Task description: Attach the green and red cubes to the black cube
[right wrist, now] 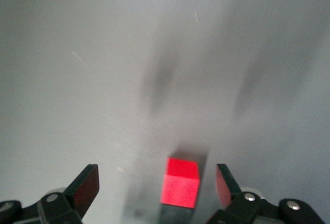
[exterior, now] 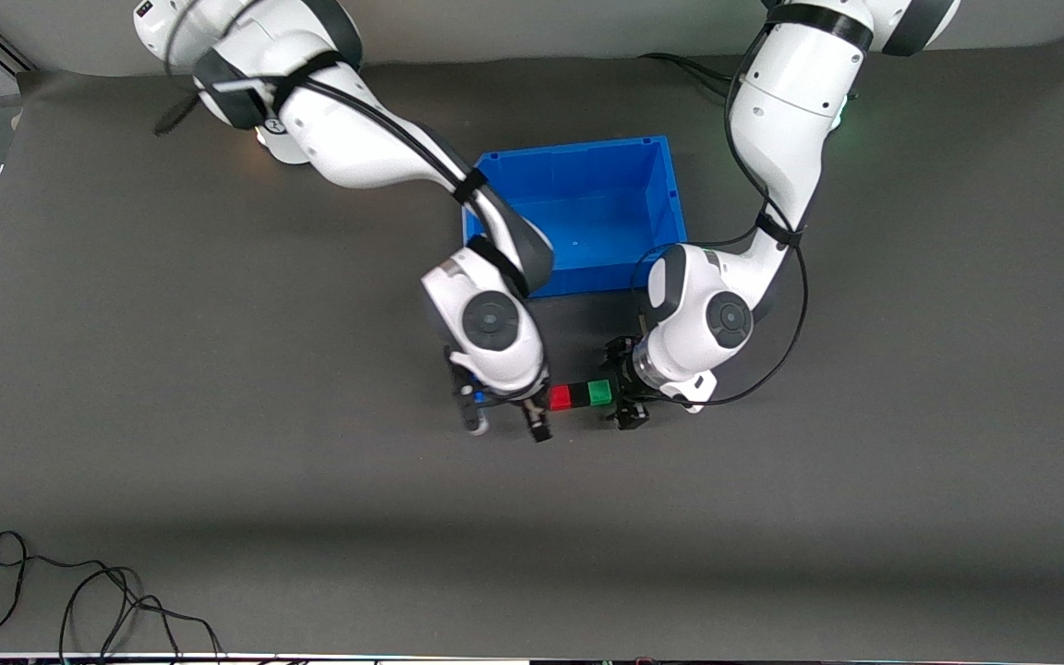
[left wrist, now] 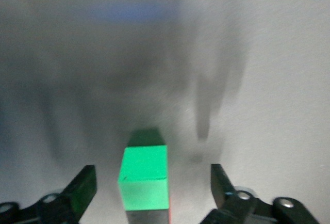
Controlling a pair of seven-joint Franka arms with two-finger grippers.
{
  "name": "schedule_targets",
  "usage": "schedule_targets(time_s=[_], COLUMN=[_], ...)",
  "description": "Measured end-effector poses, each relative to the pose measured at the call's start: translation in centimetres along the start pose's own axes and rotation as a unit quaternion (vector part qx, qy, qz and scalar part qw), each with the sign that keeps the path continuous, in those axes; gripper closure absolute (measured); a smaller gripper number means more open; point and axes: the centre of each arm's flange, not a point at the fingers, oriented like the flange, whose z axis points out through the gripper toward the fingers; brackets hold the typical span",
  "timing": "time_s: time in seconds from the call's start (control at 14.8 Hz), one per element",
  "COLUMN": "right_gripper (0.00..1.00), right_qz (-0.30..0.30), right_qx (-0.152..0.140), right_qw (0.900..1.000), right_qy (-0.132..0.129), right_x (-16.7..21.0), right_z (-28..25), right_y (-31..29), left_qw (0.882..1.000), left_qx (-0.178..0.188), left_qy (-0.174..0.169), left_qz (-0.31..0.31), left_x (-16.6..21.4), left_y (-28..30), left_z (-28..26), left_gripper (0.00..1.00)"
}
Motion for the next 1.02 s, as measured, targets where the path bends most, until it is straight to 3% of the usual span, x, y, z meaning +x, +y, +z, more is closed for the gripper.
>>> schedule_targets(time_s=[0.2, 0.34, 0.47, 0.74, 0.88, 1.02], right_gripper=[0.00, 0.00, 0.00, 0.00, 0.00, 0.00], right_qz=[-0.006, -0.071, -0.152, -0.237, -0.262, -0.307], right_qx=[-0.038, -0.056, -0.069, -0.075, -0.075, -0.073], right_qw=[0.999, 0.996, 0.986, 0.969, 0.962, 0.949], right_qy=[0.014, 0.019, 0.018, 0.004, -0.002, -0.008], right_x=[4.2, 5.8, 8.5, 15.5, 17.1, 18.2], right_z=[-6.6, -10.3, -13.5, -20.0, -23.7, -26.1], right_y=[0.2, 0.7, 1.1, 1.3, 2.3, 3.6], left_qw=[0.998, 0.994, 0.986, 0.958, 0.940, 0.919], left_qx=[0.022, 0.046, 0.075, 0.118, 0.133, 0.143], left_qy=[-0.004, 0.002, 0.023, 0.039, 0.051, 0.048], left_qz=[0.050, 0.097, 0.147, 0.258, 0.311, 0.364], left_x=[3.5, 6.9, 11.2, 19.1, 21.3, 22.0], left_y=[3.0, 5.0, 6.8, 8.3, 8.1, 7.4], left_z=[-2.8, -6.5, -11.0, -21.0, -25.5, -29.7], left_gripper=[0.00, 0.00, 0.00, 0.00, 0.00, 0.00])
